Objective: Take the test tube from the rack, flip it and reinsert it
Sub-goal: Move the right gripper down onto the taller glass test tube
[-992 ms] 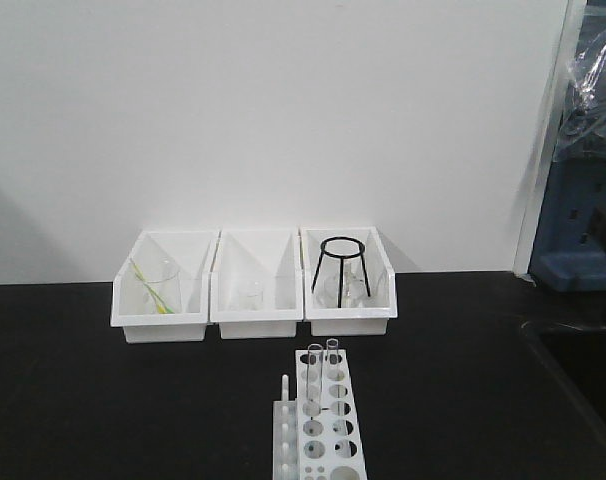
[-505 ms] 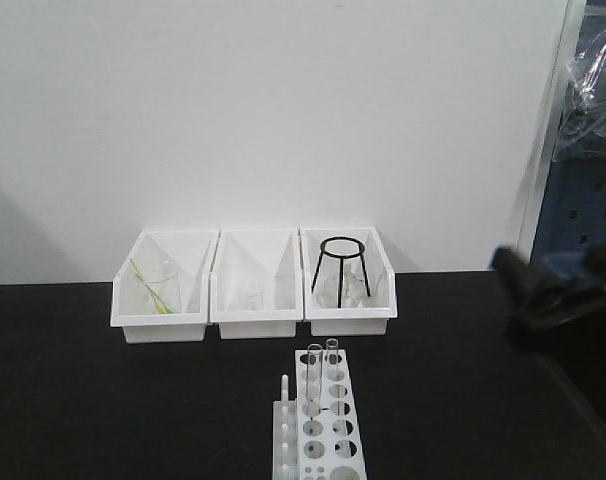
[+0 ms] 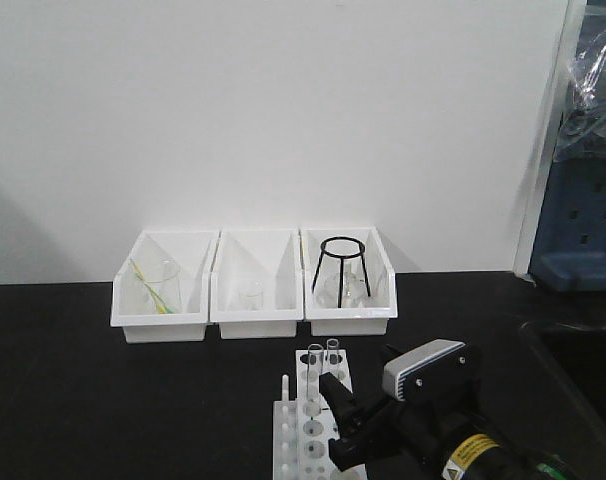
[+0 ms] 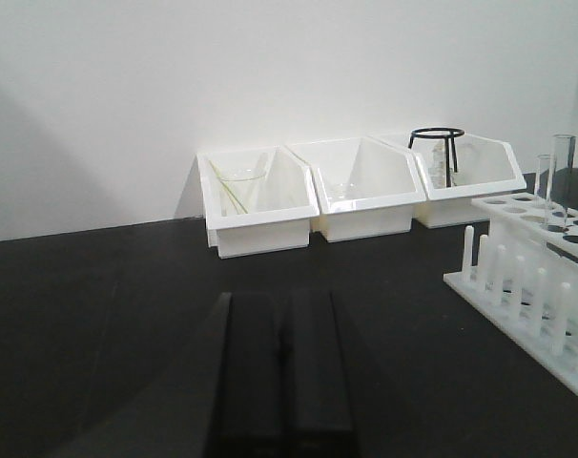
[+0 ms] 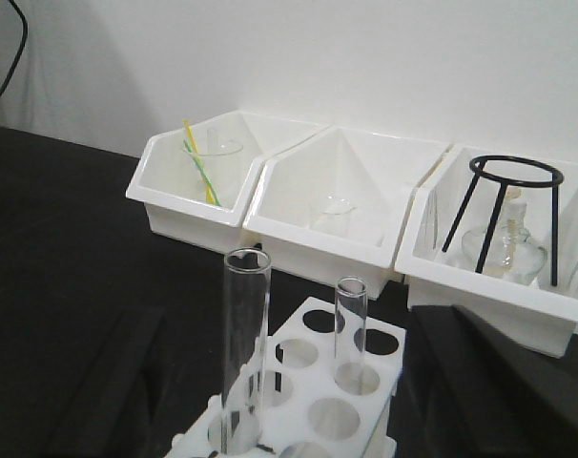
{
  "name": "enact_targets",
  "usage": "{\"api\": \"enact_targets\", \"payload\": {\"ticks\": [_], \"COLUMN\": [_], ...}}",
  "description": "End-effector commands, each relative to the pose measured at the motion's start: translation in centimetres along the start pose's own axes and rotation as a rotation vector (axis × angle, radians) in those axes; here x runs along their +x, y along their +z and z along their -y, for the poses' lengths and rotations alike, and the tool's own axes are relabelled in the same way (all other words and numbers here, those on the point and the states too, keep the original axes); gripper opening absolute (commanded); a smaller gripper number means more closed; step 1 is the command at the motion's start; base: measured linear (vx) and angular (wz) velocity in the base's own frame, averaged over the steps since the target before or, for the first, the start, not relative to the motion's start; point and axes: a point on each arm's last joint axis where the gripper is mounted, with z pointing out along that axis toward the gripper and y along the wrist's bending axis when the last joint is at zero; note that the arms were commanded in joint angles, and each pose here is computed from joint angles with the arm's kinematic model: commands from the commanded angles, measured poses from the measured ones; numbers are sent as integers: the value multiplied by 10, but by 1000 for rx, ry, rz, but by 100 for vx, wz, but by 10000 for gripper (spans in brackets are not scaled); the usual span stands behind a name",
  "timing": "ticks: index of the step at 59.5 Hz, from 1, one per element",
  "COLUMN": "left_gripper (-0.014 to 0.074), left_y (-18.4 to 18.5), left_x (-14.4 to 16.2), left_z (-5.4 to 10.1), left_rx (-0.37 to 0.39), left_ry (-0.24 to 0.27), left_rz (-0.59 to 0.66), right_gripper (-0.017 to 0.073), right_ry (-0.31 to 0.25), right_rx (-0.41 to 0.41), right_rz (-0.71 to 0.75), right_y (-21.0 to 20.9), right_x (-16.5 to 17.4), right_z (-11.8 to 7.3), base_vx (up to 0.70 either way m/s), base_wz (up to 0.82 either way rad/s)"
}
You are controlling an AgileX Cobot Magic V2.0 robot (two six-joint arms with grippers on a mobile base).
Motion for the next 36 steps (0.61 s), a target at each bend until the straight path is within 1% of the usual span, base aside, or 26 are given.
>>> {"api": "enact_targets", "payload": {"ticks": [1,3,11,25,36], "left_gripper": [-6,-6,-6,-6,-6], "left_y": [-1,-1,-1,-1,-1], "left_x": [-10,-10,-10,-10,-10], "left_z": [0,0,0,0,0], "left_rx": [-2,-2,-2,-2,-2], "left_ry": [-2,-2,-2,-2,-2], "left_rz": [95,95,95,95,95], "right_gripper": [551,551,551,551,538], "right_ry": [21,26,0,-23,-20], "right_rx": [1,-5,-38,-75,-83], "right_rz": [169,169,169,184,190], "right_y": [12,17,34,58,67], "right_x": [-25,-24,-19,-5,7], "right_z": [2,1,-1,-3,-4], "base_vx": [0,0,0,0,0], "base_wz": [0,0,0,0,0]}}
